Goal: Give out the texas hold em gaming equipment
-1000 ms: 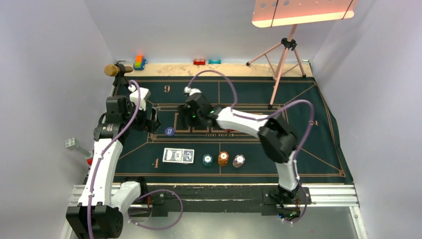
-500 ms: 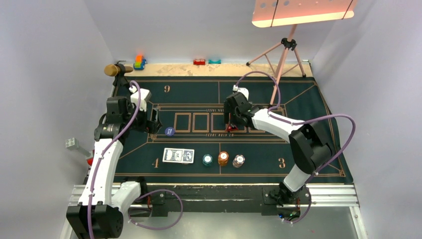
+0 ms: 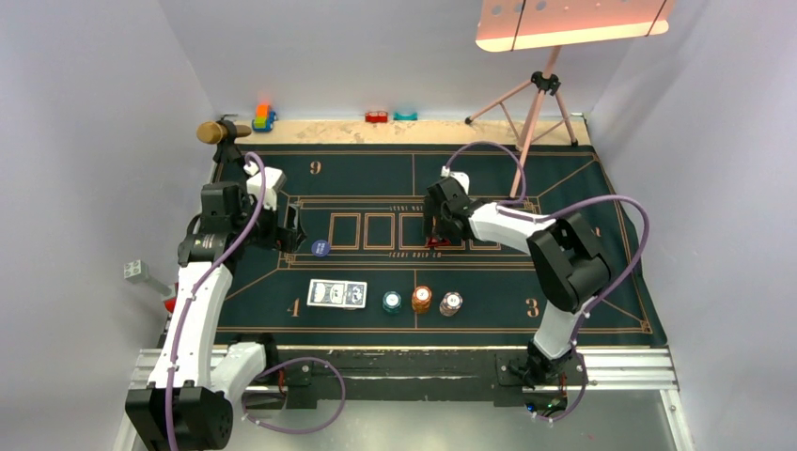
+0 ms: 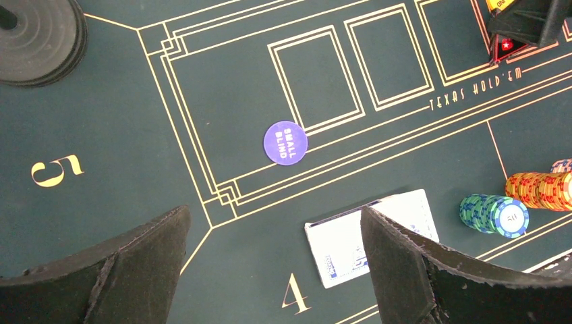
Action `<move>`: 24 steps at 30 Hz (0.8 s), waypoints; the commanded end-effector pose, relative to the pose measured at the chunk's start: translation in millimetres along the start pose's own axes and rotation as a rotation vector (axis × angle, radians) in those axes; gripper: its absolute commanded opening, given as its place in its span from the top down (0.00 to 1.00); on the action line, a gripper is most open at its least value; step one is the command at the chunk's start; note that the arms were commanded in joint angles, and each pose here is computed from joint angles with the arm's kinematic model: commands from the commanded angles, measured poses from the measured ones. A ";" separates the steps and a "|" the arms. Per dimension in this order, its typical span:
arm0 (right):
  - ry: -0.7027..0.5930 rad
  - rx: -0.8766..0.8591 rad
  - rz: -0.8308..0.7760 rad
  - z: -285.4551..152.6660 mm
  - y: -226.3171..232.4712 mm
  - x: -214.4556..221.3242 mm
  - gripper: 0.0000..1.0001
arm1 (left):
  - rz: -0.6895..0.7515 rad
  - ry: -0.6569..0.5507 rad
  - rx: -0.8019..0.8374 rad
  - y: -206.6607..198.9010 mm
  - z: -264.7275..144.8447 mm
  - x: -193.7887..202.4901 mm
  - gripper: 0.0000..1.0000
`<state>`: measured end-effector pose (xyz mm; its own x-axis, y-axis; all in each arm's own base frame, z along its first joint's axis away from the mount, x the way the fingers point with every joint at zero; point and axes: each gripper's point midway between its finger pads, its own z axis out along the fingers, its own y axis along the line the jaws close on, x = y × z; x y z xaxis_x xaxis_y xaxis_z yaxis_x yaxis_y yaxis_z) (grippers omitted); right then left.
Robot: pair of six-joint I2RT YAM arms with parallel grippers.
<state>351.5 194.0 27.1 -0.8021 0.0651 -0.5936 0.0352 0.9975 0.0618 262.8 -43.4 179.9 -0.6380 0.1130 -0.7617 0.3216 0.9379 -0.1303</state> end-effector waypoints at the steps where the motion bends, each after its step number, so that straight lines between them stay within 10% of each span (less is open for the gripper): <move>1: -0.019 -0.017 0.038 10.2 10.6 -17.8 0.17 | 0.021 -0.052 0.009 -1.8 -3.2 -11.0 0.00; 24: 0.046 -0.067 0.030 44.4 59.9 -23.8 0.51 | 0.025 -0.062 -0.010 1.4 -4.4 -13.4 0.00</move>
<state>391.9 217.7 22.2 -0.8173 0.0680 -0.5722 0.0522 0.9977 0.0441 262.4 -44.0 181.6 -0.6327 0.1131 -0.7661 0.3245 0.9369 -0.1297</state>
